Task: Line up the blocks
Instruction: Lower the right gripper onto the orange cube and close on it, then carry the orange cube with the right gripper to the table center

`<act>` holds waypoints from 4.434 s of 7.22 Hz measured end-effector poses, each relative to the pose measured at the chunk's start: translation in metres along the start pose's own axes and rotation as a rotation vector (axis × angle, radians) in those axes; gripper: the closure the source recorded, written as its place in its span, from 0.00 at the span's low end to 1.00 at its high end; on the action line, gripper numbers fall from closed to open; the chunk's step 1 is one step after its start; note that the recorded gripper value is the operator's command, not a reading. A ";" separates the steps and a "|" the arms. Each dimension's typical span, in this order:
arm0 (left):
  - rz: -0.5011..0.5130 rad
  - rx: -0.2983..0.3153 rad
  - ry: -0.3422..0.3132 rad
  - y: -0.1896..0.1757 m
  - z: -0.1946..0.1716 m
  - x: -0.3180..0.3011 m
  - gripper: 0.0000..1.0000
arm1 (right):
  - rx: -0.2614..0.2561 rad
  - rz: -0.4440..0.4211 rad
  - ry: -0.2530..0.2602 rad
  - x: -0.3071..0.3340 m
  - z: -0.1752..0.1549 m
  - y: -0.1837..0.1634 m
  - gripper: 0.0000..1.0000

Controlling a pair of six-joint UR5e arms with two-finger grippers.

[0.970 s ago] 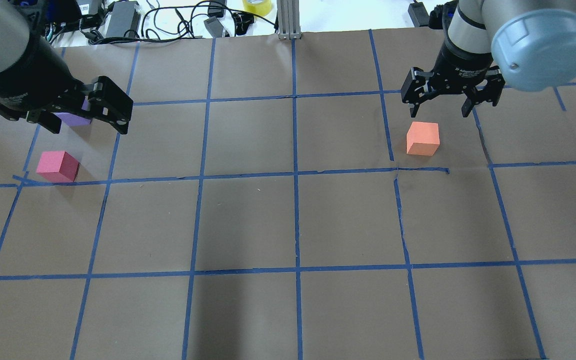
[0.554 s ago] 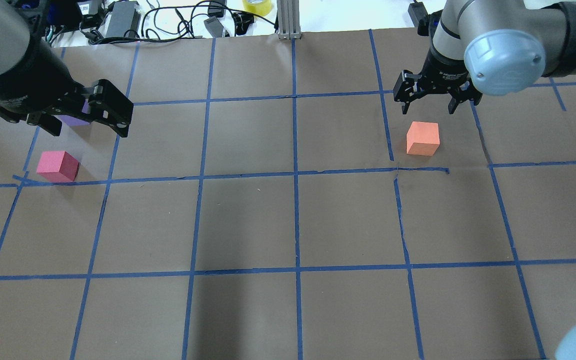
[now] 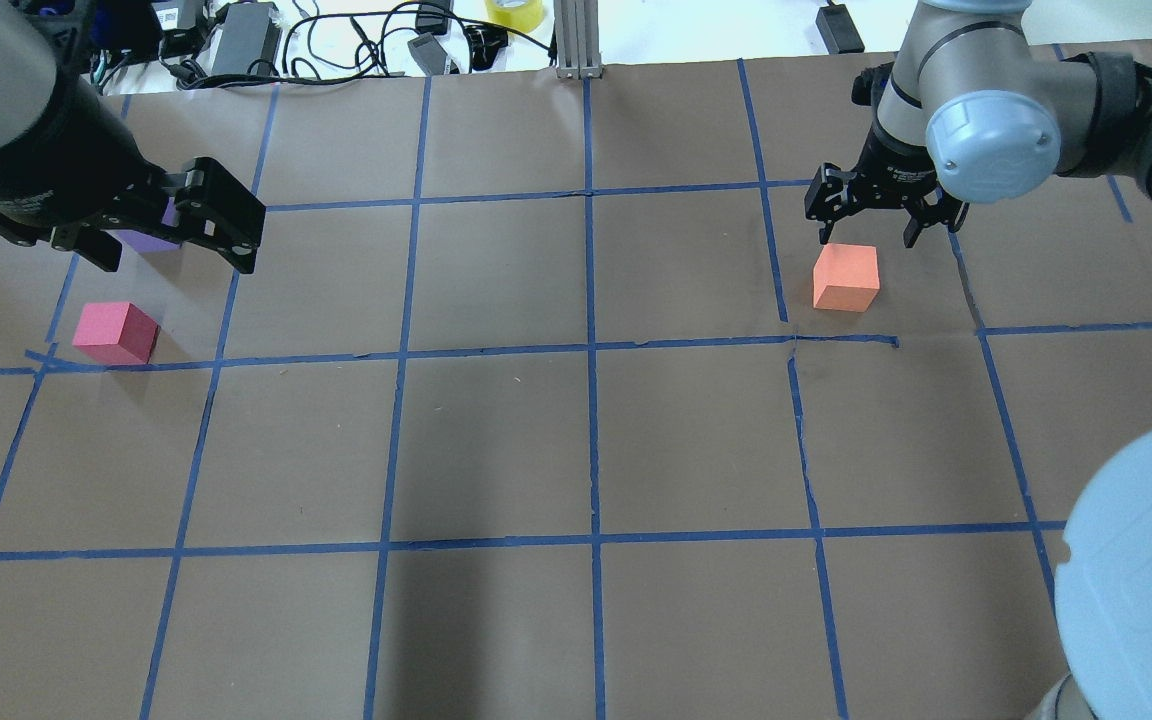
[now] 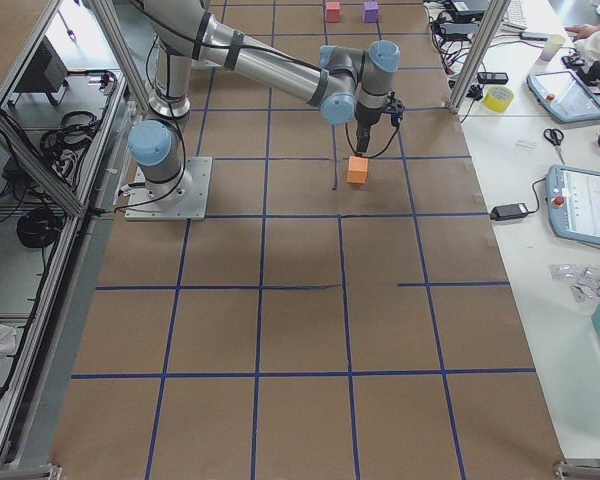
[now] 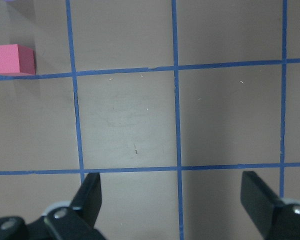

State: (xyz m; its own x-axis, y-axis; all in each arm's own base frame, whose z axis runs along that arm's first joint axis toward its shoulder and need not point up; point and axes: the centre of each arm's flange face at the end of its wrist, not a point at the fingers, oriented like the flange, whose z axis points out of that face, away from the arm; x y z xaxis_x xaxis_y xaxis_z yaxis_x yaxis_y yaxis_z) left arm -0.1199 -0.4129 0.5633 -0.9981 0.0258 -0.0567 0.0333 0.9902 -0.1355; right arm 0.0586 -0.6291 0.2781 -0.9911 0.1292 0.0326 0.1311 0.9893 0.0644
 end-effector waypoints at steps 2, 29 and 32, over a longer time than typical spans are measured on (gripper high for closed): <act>-0.004 -0.001 -0.001 0.000 0.000 0.000 0.00 | -0.002 0.000 -0.001 0.001 0.027 -0.013 0.00; -0.009 -0.009 0.000 -0.002 0.003 0.000 0.00 | 0.001 -0.153 -0.085 -0.346 0.059 0.018 0.00; -0.009 -0.009 0.001 -0.001 0.003 0.000 0.00 | 0.059 -0.157 -0.103 -0.350 0.048 0.017 0.00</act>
State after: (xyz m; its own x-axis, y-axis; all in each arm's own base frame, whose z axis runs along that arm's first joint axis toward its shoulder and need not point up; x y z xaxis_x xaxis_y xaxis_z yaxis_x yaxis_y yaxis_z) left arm -0.1199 -0.4146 0.5603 -0.9983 0.0169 -0.0549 0.0238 0.9916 -0.1268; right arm 0.4066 -0.6543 0.2202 -0.9968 -0.0240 -0.0757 -0.0242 0.9997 0.0020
